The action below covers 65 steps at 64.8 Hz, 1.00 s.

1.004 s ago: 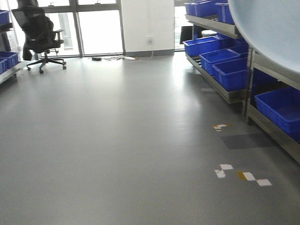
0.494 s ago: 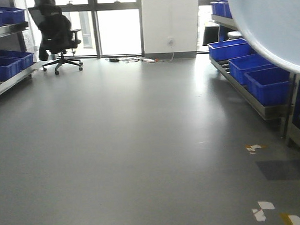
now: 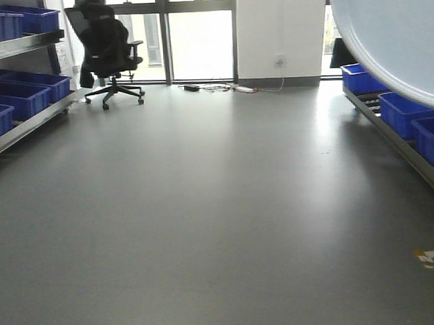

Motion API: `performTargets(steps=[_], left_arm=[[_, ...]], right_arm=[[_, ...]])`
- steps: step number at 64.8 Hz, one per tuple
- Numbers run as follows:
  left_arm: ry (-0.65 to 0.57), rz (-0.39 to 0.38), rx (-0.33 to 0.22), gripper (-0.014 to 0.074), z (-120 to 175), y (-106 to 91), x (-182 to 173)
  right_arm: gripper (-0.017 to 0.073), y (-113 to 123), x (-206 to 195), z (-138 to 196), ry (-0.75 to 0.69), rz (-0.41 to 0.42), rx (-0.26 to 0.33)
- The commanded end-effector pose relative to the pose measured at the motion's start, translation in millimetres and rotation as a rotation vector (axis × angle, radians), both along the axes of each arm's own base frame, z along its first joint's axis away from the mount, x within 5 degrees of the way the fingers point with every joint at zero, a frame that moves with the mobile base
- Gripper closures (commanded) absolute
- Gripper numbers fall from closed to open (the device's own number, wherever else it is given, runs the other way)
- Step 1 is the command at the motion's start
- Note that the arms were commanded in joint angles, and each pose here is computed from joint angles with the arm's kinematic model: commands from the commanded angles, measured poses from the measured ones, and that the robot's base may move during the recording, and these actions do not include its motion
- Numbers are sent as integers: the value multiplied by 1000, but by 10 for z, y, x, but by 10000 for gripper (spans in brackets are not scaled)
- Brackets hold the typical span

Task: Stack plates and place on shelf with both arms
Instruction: 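Drive the base to the shelf rack while holding the plates in the right gripper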

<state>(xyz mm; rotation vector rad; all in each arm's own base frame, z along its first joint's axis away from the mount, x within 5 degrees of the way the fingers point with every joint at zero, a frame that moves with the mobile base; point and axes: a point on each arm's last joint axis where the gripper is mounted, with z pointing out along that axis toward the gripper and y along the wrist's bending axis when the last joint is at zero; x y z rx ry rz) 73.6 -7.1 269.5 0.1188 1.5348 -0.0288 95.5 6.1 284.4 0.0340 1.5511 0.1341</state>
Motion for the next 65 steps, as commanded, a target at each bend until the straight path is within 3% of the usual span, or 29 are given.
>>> performTargets(steps=[1,65], left_arm=[[-103,2,-25,512,174,3,-3],[-103,2,-25,512,174,3,-3]], right_arm=[[502,-21,-5,188,-125,-23,2],[502,-21,-5,187,-124,-23,2]])
